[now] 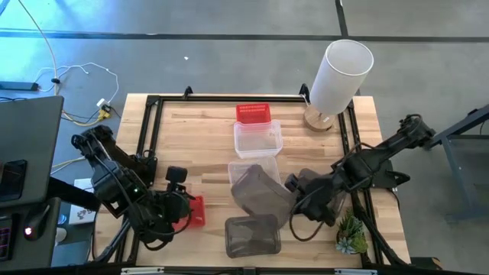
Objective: Stack baskets by color
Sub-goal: Stack the left black transparent bin on the bottom black transparent bin
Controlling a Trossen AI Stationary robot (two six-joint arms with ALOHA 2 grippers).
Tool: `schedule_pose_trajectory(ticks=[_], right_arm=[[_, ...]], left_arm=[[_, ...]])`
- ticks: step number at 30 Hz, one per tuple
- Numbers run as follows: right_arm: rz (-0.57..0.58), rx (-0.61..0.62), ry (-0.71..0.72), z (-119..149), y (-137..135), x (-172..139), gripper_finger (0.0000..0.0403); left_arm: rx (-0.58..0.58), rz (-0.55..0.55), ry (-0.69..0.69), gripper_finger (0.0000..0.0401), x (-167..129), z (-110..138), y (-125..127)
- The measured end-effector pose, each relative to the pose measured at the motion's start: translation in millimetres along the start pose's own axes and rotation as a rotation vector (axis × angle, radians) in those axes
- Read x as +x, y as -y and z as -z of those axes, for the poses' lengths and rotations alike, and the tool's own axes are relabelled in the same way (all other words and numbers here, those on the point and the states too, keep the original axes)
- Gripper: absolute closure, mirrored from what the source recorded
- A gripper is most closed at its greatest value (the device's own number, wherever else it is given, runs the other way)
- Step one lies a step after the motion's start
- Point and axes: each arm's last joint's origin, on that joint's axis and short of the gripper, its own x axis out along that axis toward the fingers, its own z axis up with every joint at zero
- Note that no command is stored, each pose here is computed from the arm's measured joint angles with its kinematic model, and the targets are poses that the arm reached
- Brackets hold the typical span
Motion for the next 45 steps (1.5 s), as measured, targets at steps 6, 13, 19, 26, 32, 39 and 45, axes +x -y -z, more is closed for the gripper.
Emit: schedule_pose_trajectory(ticks=[6, 13, 19, 26, 32, 39, 45], right_arm=[[-0.065, -0.203, 0.000, 6, -6, 12, 0.0403], [-0.122, -0.416, 0.072, 2, -6, 23, 0.0403], [-0.205, -0.550, 0.124, 1, -7, 40, 0.0403], [-0.228, -0.633, 0.118, 2, -5, 67, 0.0403], [-0.263, -0.642, 0.084, 8, -4, 90, 0.0403], [-0.274, -0.634, 0.070, 12, 1, 98, 0.0403], [-0.281, -0.574, 0.049, 19, 9, 107, 0.0403]], left_arm=[[-0.064, -0.022, -0.005, 0.0276, 4, -3, -7], [-0.136, -0.026, -0.016, 0.0276, 8, -5, -13], [-0.194, -0.014, -0.029, 0.0276, 10, -6, -15], [-0.232, -0.007, -0.027, 0.0276, 10, -7, -15], [-0.251, 0.013, 0.004, 0.0276, 10, -10, -14], [-0.255, 0.022, 0.007, 0.0276, 10, -11, -13], [-0.247, 0.029, 0.003, 0.0276, 10, -11, -13]])
